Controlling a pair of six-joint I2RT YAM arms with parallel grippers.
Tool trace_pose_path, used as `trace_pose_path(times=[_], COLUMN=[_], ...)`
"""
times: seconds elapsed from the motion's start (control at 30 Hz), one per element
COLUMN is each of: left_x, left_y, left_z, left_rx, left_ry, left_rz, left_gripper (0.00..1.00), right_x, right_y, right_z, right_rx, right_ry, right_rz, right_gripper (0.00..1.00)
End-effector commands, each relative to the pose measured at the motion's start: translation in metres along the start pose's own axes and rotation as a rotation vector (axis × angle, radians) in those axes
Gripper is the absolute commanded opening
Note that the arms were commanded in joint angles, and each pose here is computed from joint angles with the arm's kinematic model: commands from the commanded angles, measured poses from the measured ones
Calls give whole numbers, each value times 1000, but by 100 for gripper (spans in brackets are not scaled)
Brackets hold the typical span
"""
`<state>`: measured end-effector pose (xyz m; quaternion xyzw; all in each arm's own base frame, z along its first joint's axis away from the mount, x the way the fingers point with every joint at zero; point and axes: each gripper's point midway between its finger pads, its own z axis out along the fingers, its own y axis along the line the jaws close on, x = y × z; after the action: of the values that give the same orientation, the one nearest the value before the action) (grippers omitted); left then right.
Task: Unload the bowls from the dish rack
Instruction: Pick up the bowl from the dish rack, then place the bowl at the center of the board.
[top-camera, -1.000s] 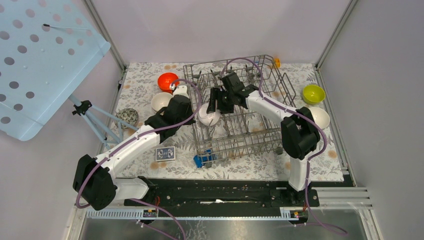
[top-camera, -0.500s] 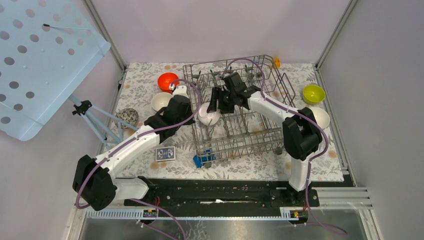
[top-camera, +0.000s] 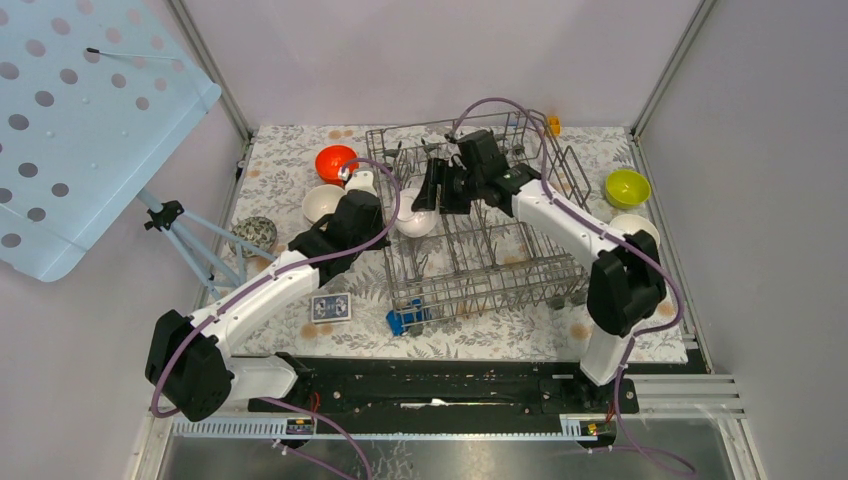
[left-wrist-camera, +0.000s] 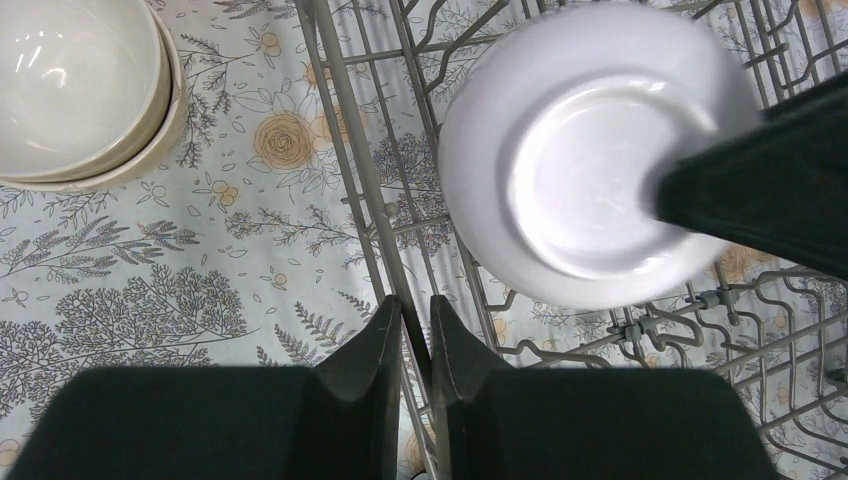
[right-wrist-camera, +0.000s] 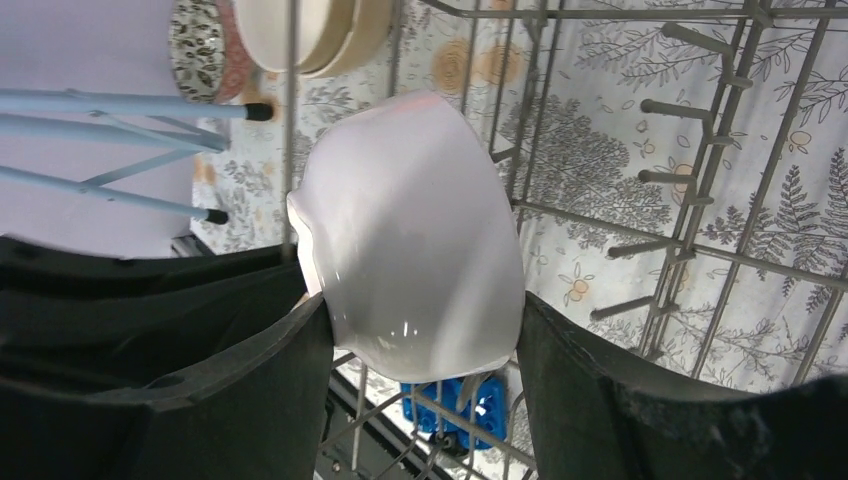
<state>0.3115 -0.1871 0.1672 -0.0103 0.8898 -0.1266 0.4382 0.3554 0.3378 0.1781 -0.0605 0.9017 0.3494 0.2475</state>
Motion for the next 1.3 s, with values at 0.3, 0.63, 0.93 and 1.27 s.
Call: trace_pose_path(times=[0.3, 0.63, 0.93, 1.27], left_x=[11, -2, -23, -48], left_y=[-5, -13, -20, -17], left_z=[-3, 3, 28, 49], left_rx=[37, 38, 1, -31], left_ry=[56, 45, 62, 57], left_rz=[31, 32, 65, 64], left_gripper=[0, 0, 0, 0], right_x=[-73, -80, -62, -42], right_y=[63, 92, 101, 106], right_z=[-130, -232, -273, -278], right_rx=[-62, -57, -26, -55], right_ry=[-288, -502, -592, -671], right_rz=[-144, -312, -494, -672], right_gripper=[34, 33, 33, 33])
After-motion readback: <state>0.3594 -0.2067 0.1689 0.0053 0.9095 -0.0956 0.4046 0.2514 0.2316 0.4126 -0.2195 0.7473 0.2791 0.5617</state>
